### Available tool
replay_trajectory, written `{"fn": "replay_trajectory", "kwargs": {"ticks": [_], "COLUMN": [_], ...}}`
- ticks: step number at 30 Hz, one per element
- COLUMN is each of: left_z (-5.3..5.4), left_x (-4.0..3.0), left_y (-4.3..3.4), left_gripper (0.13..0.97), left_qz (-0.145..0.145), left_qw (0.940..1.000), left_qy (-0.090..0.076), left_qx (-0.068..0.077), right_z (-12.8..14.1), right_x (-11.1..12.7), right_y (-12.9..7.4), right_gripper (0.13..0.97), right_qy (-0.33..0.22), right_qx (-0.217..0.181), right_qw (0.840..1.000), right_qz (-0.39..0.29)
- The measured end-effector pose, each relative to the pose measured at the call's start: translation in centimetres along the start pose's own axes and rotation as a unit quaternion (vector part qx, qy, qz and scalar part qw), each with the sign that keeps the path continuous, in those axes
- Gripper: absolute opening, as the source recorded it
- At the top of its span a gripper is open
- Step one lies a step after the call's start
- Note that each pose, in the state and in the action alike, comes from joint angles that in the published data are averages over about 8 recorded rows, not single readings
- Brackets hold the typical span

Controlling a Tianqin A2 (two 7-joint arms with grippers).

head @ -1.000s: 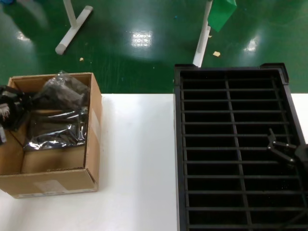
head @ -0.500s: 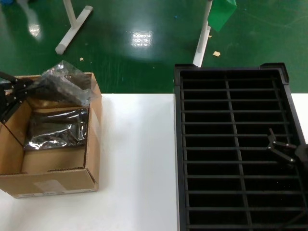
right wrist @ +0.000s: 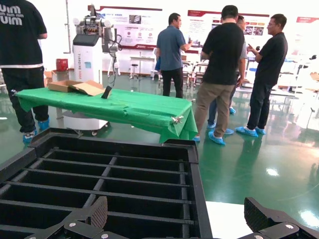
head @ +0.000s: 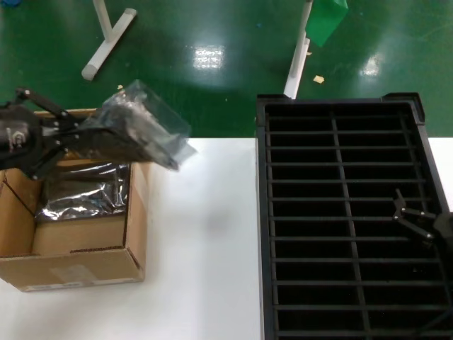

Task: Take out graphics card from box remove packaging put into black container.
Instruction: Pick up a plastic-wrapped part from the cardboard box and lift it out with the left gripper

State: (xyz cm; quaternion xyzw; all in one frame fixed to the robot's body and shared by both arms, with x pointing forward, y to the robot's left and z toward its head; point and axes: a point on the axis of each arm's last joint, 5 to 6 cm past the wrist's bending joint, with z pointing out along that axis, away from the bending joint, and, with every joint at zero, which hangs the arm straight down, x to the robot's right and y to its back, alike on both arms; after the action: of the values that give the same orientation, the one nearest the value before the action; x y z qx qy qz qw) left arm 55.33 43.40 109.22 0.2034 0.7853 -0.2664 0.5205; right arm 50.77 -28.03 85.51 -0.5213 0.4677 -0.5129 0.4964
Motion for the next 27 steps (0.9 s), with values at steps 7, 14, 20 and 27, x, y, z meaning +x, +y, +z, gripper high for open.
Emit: {"fn": "replay_trajectory", "kwargs": {"ticks": [7, 14, 20, 27], "left_z": [0.7, 1.3, 1.6, 2.2], "left_x": [-1.45, -1.74, -1.45, -0.82], "left_y": [-2.38, -4.74, -6.64, -8.76], "left_gripper": [0.142, 0.142, 0.142, 0.142], "left_qz": [-0.006, -0.014, -0.017, -0.018], "left_qw": [0.9994, 0.9977, 0.9958, 0.9934], "left_qy": [0.026, 0.06, 0.087, 0.113], "left_qx": [0.021, 0.028, 0.021, 0.008], "right_z": [0.0, -0.6, -2.5, -5.4], "right_x": [0.0, 0.3, 1.2, 2.8], "right_y": [0.0, -0.2, -0.6, -0.8], "right_gripper": [0.966, 0.964, 0.964, 0.917], "right_qy": [0.0, -0.02, -0.081, -0.189], "right_qx": [0.0, 0.002, 0.013, 0.019], "right_qw": [1.0, 1.0, 0.997, 0.981], "right_qz": [0.0, 0.001, 0.015, 0.044]}}
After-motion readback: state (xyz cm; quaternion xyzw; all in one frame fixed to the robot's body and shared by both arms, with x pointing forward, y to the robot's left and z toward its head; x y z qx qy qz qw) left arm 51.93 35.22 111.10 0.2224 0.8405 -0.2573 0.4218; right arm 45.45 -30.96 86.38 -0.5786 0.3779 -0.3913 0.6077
